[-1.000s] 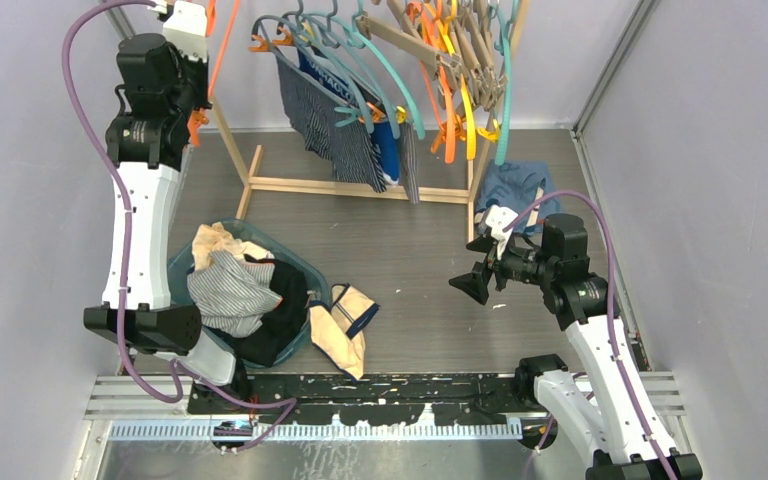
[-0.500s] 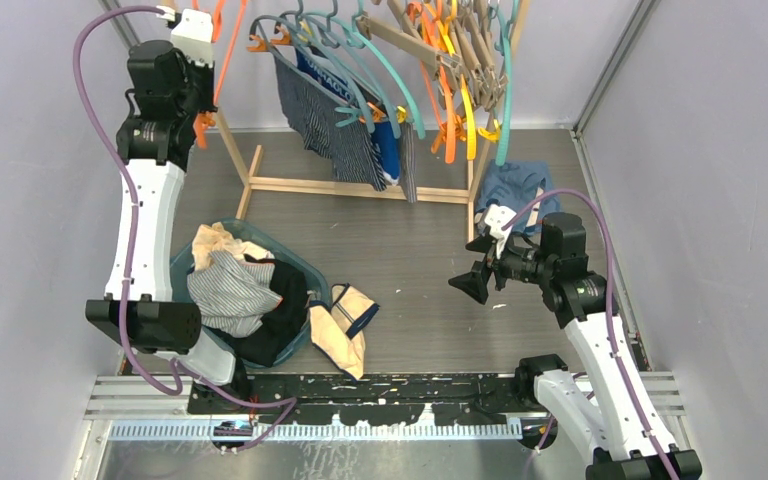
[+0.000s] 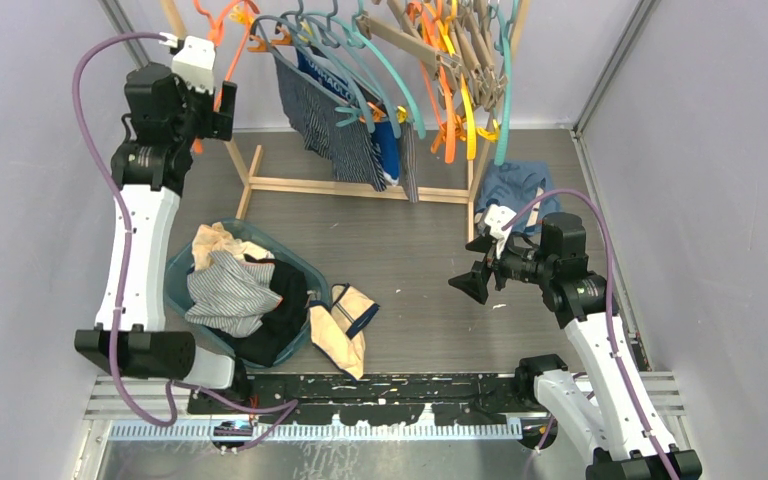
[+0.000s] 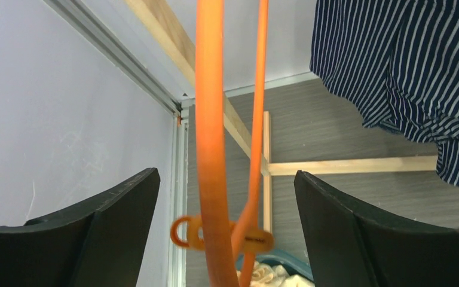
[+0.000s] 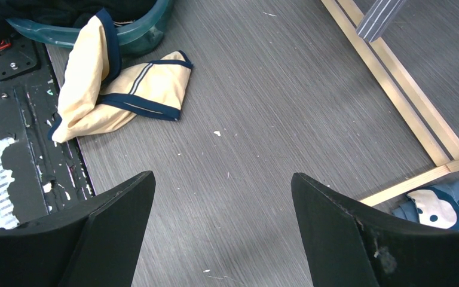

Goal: Remove the underwear clipped to the hanger
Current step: Place the hanger at the clothesline, then pick up the underwear from the center of the board.

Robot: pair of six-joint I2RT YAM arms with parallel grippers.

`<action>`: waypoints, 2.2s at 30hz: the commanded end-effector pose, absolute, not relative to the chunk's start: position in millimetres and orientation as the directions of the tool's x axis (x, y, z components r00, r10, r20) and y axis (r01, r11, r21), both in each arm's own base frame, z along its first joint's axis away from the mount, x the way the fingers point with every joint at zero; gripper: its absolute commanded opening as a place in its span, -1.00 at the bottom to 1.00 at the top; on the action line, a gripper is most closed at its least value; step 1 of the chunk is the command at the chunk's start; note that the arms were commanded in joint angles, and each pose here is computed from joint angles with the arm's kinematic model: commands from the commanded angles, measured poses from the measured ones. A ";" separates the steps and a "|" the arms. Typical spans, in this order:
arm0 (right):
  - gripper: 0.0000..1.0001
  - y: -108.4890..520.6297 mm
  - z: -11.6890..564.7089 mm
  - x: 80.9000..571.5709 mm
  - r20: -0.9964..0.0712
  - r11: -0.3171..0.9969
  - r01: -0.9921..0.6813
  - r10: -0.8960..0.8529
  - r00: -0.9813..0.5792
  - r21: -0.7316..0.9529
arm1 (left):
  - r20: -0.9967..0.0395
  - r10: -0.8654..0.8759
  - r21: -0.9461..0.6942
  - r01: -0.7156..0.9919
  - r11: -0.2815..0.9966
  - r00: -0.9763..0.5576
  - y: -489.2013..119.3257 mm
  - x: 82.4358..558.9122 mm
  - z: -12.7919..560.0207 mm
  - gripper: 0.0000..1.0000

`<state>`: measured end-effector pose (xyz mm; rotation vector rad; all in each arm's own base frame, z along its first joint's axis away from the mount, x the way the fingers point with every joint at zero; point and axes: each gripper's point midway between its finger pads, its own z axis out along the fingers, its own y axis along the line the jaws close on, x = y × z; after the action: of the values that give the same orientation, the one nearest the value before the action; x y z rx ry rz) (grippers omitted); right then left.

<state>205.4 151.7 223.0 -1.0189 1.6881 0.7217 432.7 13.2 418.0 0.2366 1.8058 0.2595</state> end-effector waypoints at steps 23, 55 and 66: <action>0.81 151.8 224.8 213.9 -0.948 0.479 -0.878 -0.284 -0.145 -0.009 | -0.859 0.376 0.192 0.462 0.866 -0.348 -46.9 254.6 343.1 0.97; 0.82 136.3 195.3 231.6 -0.918 0.531 -0.846 -0.355 -0.176 -0.043 | -0.461 0.866 0.056 0.981 -0.188 0.193 -233.9 137.2 111.2 0.95; 0.82 135.8 190.5 231.1 -0.919 0.529 -0.848 -0.348 -0.186 -0.029 | -0.332 0.905 -0.023 0.957 -0.289 0.266 -233.5 115.4 66.1 0.59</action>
<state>223.6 135.1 181.3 -0.9913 1.8191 0.6462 114.4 -226.5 70.2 2.3208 1.8086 -0.4427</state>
